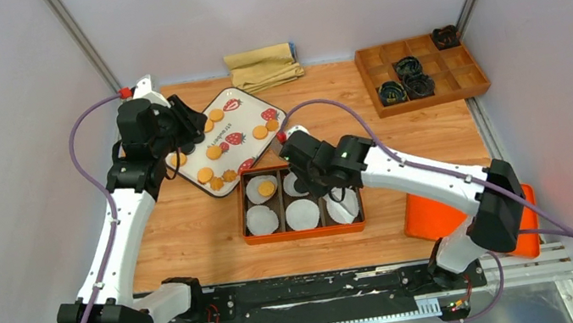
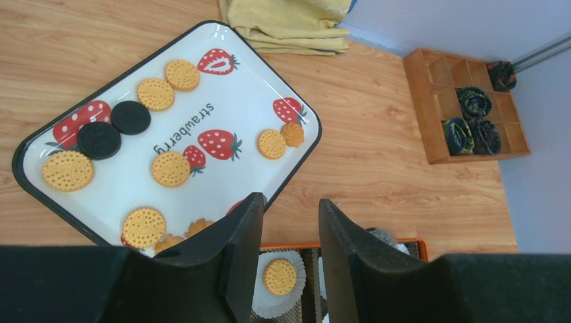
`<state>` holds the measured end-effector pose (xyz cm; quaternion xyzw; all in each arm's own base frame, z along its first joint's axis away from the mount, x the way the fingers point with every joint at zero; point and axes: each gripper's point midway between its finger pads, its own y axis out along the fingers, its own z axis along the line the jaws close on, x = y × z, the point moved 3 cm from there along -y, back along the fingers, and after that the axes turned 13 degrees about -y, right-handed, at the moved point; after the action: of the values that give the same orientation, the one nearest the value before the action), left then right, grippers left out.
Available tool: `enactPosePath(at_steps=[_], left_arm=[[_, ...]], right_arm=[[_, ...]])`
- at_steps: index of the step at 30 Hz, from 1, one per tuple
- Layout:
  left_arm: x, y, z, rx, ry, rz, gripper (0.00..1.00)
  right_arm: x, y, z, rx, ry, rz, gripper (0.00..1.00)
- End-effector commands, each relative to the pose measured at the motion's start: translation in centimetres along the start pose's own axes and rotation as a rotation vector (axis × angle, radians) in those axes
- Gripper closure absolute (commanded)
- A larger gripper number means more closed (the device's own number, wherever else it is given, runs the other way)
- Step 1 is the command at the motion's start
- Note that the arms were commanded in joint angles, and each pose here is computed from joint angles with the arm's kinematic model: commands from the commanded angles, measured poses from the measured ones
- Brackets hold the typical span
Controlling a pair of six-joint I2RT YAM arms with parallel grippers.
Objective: Pack the cookies
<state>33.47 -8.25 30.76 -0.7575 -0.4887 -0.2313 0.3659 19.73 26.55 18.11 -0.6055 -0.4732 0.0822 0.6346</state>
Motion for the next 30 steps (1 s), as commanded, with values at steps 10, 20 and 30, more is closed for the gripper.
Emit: enactPosePath(at_steps=[10, 20, 30], left_arm=[[0.2, 0.3, -0.8, -0.033, 0.004, 0.007, 0.58], [0.4, 1.3, -0.5, -0.012, 0.02, 0.013, 0.59], [-0.5, 2.9, 0.2, -0.005, 0.006, 0.041, 0.59]], right_arm=[[3.1, 1.1, -13.4, -0.473, 0.115, 0.045, 0.64], [6.5, 7.0, -19.9, -0.565, 0.097, 0.126, 0.61], [2.9, 16.6, -24.0, -0.442, 0.205, 0.254, 0.6]])
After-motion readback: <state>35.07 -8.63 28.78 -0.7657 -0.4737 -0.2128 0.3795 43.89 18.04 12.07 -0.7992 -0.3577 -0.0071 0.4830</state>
